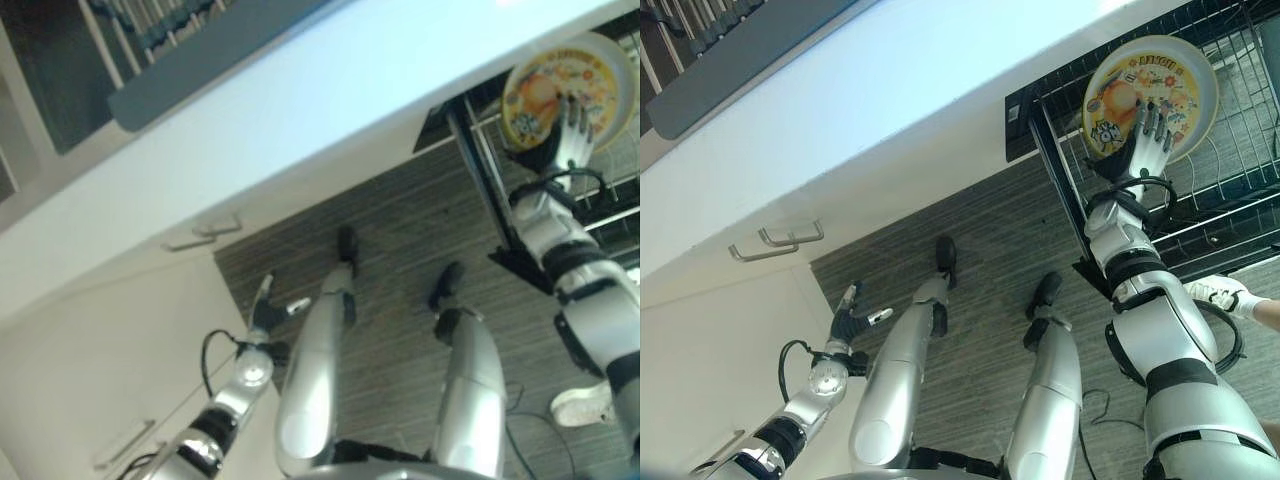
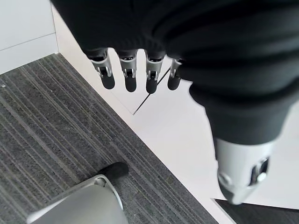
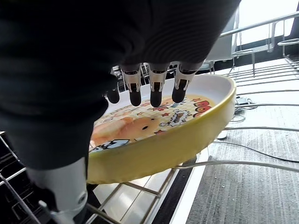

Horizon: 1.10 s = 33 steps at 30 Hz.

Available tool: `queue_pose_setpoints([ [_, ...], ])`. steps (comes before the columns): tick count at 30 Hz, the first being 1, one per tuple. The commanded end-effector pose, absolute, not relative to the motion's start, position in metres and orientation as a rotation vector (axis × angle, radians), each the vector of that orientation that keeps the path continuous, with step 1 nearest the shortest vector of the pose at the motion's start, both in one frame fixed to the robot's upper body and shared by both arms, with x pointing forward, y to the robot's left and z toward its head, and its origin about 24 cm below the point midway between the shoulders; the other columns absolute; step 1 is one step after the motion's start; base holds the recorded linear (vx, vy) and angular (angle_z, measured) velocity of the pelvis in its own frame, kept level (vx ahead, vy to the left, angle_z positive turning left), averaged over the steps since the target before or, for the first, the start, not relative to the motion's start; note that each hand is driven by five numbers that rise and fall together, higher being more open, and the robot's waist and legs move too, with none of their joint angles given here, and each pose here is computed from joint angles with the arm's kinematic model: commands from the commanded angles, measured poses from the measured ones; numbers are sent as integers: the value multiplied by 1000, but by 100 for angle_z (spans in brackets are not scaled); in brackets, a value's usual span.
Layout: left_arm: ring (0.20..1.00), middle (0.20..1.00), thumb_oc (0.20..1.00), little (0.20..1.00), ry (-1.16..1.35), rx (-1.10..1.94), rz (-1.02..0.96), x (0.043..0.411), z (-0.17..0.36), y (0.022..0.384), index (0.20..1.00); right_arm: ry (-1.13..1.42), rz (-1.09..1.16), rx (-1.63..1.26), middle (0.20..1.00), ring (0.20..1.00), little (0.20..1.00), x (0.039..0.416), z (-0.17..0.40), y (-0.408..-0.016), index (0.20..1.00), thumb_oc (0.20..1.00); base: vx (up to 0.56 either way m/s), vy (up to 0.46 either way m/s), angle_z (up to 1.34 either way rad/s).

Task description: Place the dishes in the dishwasher.

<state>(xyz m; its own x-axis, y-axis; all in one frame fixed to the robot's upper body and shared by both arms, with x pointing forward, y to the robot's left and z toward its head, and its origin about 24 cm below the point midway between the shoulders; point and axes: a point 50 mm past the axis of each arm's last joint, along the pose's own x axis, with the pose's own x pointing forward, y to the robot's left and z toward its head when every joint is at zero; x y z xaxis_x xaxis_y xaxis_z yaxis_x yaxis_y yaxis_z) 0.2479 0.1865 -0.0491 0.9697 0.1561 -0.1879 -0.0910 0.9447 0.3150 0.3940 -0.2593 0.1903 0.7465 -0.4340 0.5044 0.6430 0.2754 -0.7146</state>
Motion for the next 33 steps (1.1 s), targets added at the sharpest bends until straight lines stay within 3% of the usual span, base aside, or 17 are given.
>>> queue_pose_setpoints([
  [1, 1000, 1000, 1000, 1000, 265, 262, 153, 236, -60, 185, 1000, -288, -770, -987, 1000, 1000, 1000, 385, 191, -272, 1000, 1000, 5, 37, -2],
  [2, 1000, 1000, 1000, 1000, 277, 262, 156, 234, -63, 184, 1000, -299, -771, -778, 1000, 1000, 1000, 384, 188, -270, 1000, 1000, 3, 35, 0],
  [4, 1000, 1000, 1000, 1000, 291, 269, 161, 233, -65, 184, 1000, -429, -674, -869, 1000, 1000, 1000, 387, 194, -252, 1000, 1000, 0, 0, 0],
  [8, 1000, 1000, 1000, 1000, 405, 317, 191, 219, -83, 196, 1000, -508, -625, -655, 1000, 1000, 1000, 377, 174, -233, 1000, 1000, -16, -11, -4],
  [15, 1000, 1000, 1000, 1000, 540, 336, 209, 193, -106, 206, 1000, -418, -558, -653, 1000, 1000, 1000, 364, 132, -221, 1000, 1000, 98, -33, -16],
  [23, 1000, 1000, 1000, 1000, 716, 426, 236, 149, -131, 213, 1000, -216, -449, -365, 1000, 1000, 1000, 331, 67, -208, 1000, 1000, 150, -44, -10],
  [27, 1000, 1000, 1000, 1000, 814, 439, 257, 126, -141, 215, 1000, -184, -277, -211, 1000, 1000, 1000, 305, 41, -190, 1000, 1000, 86, -3, -14],
  [33, 1000, 1000, 1000, 1000, 876, 412, 287, 107, -146, 222, 1000, -268, -22, -55, 1000, 1000, 1000, 272, 46, -173, 1000, 1000, -6, -3, -18],
])
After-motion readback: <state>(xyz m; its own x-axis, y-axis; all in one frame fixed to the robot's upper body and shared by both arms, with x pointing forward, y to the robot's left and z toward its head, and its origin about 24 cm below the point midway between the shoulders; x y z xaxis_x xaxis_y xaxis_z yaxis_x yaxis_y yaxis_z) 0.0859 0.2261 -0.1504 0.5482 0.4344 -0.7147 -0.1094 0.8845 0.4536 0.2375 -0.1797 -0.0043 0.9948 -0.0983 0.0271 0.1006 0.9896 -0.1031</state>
